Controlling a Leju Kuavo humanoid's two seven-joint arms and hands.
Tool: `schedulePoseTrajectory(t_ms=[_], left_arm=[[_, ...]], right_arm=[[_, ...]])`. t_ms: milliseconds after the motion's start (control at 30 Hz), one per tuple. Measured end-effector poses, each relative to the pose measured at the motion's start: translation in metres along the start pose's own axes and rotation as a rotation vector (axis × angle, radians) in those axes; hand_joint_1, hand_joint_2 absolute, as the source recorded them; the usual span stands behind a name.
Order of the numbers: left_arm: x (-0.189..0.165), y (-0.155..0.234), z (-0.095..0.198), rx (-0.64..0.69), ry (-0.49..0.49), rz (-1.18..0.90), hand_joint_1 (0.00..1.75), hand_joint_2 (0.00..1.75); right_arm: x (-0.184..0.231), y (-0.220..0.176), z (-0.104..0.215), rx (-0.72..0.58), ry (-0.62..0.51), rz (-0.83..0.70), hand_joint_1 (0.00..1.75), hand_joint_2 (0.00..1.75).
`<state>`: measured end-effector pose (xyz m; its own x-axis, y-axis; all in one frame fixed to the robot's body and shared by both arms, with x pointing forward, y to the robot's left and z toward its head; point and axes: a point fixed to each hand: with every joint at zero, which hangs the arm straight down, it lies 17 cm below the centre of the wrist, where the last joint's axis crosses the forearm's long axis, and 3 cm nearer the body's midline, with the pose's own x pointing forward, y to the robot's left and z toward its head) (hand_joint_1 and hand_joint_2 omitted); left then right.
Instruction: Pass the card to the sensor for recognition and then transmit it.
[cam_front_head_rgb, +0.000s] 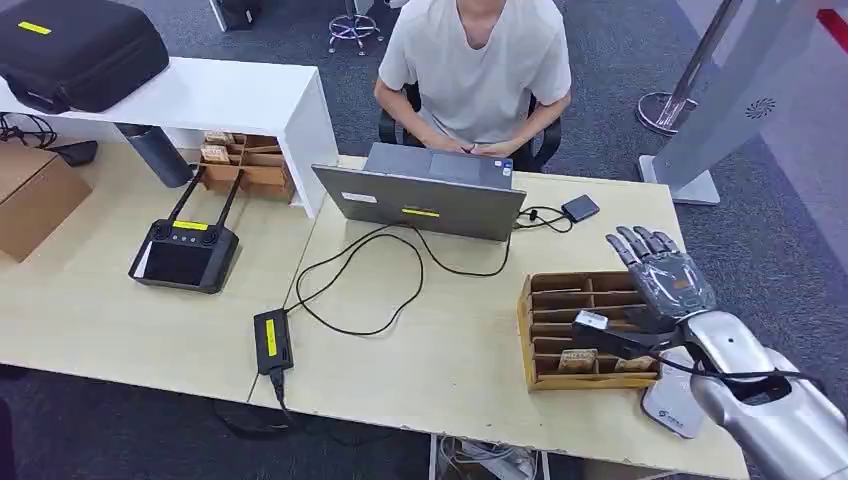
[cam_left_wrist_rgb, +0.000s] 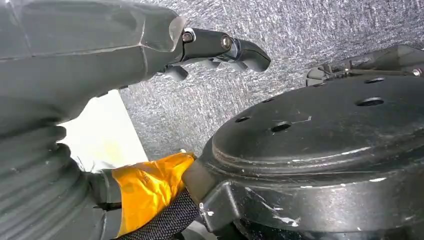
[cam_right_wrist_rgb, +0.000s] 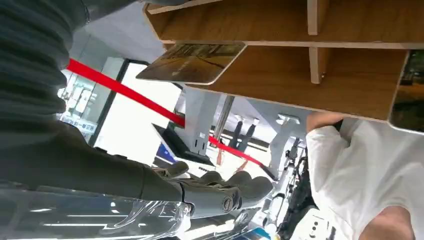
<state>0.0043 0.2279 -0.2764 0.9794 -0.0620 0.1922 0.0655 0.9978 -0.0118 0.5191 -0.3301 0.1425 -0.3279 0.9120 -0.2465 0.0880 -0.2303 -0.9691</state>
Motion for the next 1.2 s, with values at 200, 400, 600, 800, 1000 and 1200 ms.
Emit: schedulePoseTrajectory(t_ms=[200,400,600,800,1000,1200], left_arm=[[0.000,0.001,0.000,0.005,0.002,0.006,0.00,1.75],[0.000,0.001,0.000,0.009,0.002,0.009,0.00,1.75],[-0.001,0.001,0.000,0.012,0.005,0.016,0.00,1.75],[-0.001,0.002,0.000,0.013,0.005,0.020,0.00,1.75],[-0.001,0.001,0.000,0.013,0.006,0.023,0.00,1.75],[-0.001,0.003,0.000,0.030,0.000,0.025,0.00,1.75]], right_arm=[[-0.005,-0.001,0.000,-0.002,0.011,0.000,1.75,1.75],[-0.010,-0.003,0.001,-0.005,0.019,-0.002,1.75,1.75],[-0.010,-0.003,0.001,-0.006,0.015,-0.010,1.75,1.75],[-0.010,-0.005,0.000,-0.009,0.015,-0.012,1.75,1.75],[-0.011,-0.006,0.001,-0.011,0.015,-0.014,1.75,1.75],[-0.012,-0.006,0.002,-0.013,0.016,-0.017,1.75,1.75]])
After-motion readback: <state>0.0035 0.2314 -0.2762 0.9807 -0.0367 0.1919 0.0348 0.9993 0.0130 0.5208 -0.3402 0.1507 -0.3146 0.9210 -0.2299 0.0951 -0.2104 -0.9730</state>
